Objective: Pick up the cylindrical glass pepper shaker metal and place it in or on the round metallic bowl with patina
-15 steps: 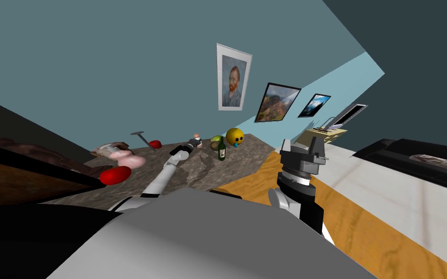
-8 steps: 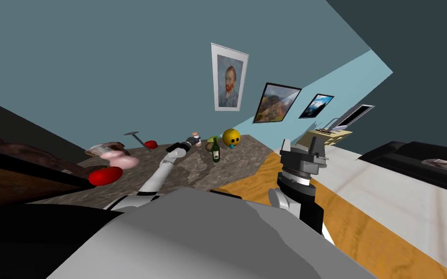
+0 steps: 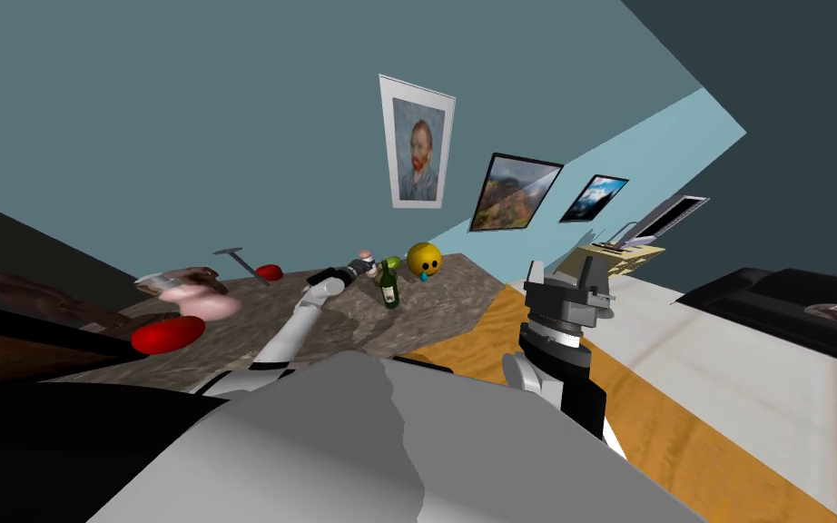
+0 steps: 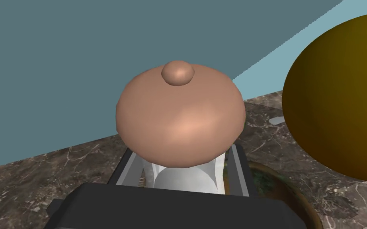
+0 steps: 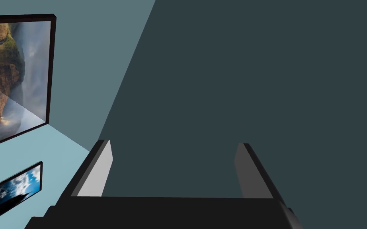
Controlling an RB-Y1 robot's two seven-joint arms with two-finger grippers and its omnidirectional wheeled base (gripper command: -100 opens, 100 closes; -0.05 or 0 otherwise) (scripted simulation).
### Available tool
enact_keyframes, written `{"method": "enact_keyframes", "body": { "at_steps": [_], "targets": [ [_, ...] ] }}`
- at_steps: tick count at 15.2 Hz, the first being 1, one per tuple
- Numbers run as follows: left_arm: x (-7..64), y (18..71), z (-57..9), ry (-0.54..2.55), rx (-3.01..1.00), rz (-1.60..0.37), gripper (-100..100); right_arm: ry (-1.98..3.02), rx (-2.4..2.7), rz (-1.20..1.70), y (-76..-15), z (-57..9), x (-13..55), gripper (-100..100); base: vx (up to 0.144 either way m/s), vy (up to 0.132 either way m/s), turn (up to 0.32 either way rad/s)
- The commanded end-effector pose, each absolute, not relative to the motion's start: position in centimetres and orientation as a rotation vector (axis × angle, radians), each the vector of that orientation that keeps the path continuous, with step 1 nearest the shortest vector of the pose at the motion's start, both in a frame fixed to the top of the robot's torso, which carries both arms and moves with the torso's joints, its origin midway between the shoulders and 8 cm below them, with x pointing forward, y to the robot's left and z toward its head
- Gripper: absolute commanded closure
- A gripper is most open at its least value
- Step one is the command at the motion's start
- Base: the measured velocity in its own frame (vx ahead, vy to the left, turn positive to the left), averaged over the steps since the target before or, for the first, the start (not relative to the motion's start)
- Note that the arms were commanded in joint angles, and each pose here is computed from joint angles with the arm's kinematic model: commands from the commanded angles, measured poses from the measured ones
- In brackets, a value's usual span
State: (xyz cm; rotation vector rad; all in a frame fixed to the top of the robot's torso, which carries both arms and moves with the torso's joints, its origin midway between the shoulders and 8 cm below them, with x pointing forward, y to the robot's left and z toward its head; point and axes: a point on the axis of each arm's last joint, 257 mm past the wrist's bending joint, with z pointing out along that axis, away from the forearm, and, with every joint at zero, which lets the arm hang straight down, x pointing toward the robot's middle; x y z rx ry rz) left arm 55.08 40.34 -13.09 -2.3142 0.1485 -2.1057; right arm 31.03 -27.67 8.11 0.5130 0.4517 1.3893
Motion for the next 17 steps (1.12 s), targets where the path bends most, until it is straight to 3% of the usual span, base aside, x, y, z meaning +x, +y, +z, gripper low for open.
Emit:
{"method": "enact_keyframes", "body": {
  "at_steps": [1, 5, 6, 17],
  "targets": [
    [54.8, 40.3, -13.8, 0.164, -2.347, -2.08, 100, 0.452, 0.513, 1.389, -27.7, 8.1, 31.0, 0, 0.064, -0.154, 0.018],
    [54.4, 40.3, -14.2, 0.176, -2.372, -2.06, 100, 0.452, 0.513, 1.389, -27.7, 8.1, 31.0, 0, 0.057, -0.139, 0.026],
    [54.4, 40.2, -14.4, 0.179, -2.379, -2.056, -100, 0.452, 0.513, 1.389, -27.7, 8.1, 31.0, 0, 0.012, -0.035, 0.003],
    [53.5, 41.3, -9.5, 0.218, -2.395, -2.071, -100, 0.452, 0.513, 1.389, -27.7, 8.1, 31.0, 0, 0.029, -0.037, 0.045]
  ]
}}
